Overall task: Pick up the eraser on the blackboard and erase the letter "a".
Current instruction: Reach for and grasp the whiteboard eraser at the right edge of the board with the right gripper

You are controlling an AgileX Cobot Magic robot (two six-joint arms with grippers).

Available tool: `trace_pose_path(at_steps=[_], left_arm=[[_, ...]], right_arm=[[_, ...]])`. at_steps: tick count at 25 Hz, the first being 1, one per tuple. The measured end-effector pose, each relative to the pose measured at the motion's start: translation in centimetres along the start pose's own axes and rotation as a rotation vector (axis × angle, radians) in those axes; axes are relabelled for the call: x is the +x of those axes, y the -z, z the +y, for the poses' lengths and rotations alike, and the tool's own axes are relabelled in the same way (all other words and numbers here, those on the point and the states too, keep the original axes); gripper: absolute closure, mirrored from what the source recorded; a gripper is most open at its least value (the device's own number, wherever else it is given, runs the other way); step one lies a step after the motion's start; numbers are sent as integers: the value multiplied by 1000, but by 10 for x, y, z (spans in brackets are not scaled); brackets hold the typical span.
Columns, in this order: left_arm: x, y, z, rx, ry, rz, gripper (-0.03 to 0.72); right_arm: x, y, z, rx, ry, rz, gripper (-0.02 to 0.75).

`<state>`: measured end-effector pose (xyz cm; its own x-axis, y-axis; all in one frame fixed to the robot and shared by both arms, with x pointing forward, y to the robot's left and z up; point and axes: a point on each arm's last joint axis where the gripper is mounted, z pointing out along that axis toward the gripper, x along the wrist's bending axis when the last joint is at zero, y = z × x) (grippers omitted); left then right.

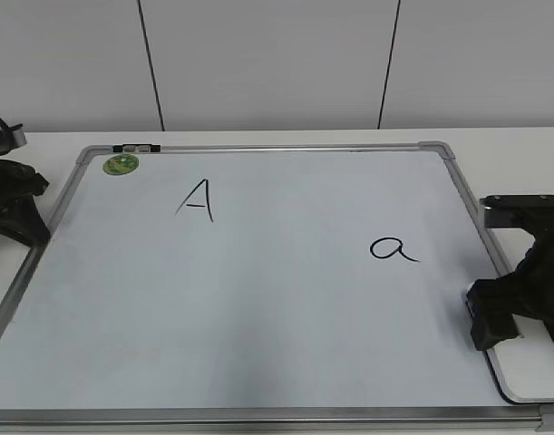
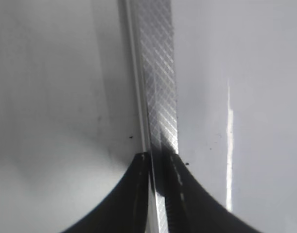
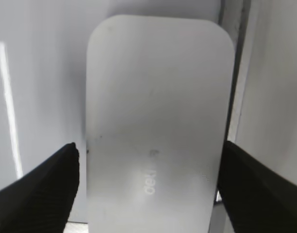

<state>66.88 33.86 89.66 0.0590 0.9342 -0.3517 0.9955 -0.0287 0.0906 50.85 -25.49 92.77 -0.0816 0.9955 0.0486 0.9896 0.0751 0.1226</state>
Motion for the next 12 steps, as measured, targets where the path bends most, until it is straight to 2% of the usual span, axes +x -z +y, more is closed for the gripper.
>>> trace_pose_path(at_steps=[7, 12], left_arm=[[0, 0, 0, 0, 0, 0, 629], [0, 0, 0, 0, 0, 0, 629]], right_arm=[[0, -12, 1, 29, -6, -3, 79], [0, -13, 1, 35, -14, -2, 145]])
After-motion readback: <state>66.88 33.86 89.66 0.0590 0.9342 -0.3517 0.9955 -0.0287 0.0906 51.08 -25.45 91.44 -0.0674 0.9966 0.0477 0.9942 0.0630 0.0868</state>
